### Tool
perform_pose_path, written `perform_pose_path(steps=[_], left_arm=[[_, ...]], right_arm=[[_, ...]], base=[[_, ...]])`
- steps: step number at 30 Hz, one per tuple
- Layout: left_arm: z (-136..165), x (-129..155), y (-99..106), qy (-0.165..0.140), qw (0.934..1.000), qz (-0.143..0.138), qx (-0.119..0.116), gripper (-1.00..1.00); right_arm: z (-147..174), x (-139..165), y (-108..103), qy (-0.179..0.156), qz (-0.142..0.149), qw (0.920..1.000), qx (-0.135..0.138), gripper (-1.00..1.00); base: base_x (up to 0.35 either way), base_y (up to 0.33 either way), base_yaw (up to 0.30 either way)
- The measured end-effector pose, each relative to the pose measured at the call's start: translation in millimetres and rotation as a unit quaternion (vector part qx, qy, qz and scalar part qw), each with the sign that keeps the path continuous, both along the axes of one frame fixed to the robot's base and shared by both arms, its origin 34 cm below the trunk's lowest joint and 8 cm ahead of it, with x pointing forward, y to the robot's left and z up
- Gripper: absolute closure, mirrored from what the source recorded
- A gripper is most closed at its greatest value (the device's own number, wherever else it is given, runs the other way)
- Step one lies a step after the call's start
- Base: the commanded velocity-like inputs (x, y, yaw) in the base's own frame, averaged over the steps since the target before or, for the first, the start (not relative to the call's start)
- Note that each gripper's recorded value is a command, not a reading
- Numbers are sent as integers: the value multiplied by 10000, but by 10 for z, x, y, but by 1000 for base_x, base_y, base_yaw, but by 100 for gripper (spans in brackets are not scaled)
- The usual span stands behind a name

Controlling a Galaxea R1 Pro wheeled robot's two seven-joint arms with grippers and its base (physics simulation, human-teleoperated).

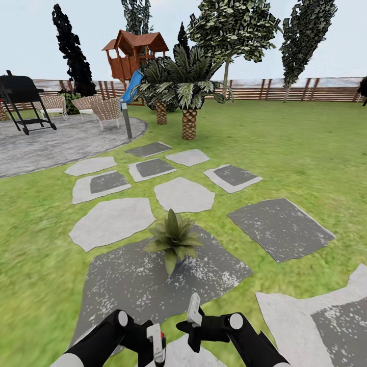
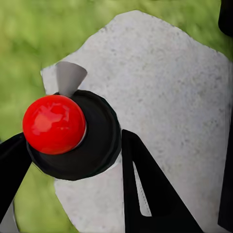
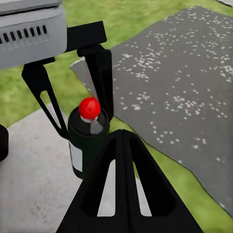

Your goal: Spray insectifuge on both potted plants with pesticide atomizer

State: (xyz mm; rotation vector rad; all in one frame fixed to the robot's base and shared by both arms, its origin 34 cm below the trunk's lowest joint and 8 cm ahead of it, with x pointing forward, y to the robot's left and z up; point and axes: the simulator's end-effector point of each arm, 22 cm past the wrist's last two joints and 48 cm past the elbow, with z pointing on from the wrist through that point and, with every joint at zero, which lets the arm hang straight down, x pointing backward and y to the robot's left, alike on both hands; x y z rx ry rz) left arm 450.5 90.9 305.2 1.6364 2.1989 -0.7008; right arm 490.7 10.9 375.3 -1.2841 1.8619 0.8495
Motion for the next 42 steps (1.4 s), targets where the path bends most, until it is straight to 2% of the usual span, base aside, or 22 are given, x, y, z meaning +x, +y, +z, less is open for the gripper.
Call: perform_pose_path(steps=[4,6,19,36,42], left_arm=[[36,34,-24,-3,10000,3,-60,100],[136,168,-119,-69,9997,89,-220,100],[197,215,-245,-113,9994,54,-324,100],[224,121,-291,-44,9988,-166,-448,100],[274,41,-345,37,9974,-363,-615,100]], right_arm=[[-2,0,-1,2,-4,10000,-1,100],[-3,-2,-2,4,-3,10000,-1,100],[-6,-3,-2,8,-4,10000,-2,100],[-7,-3,-3,8,-5,10000,-6,100],[-8,-3,-3,7,-6,10000,-6,100]], base=[[0,0,0],[0,0,0],[0,0,0],[0,0,0],[0,0,0]])
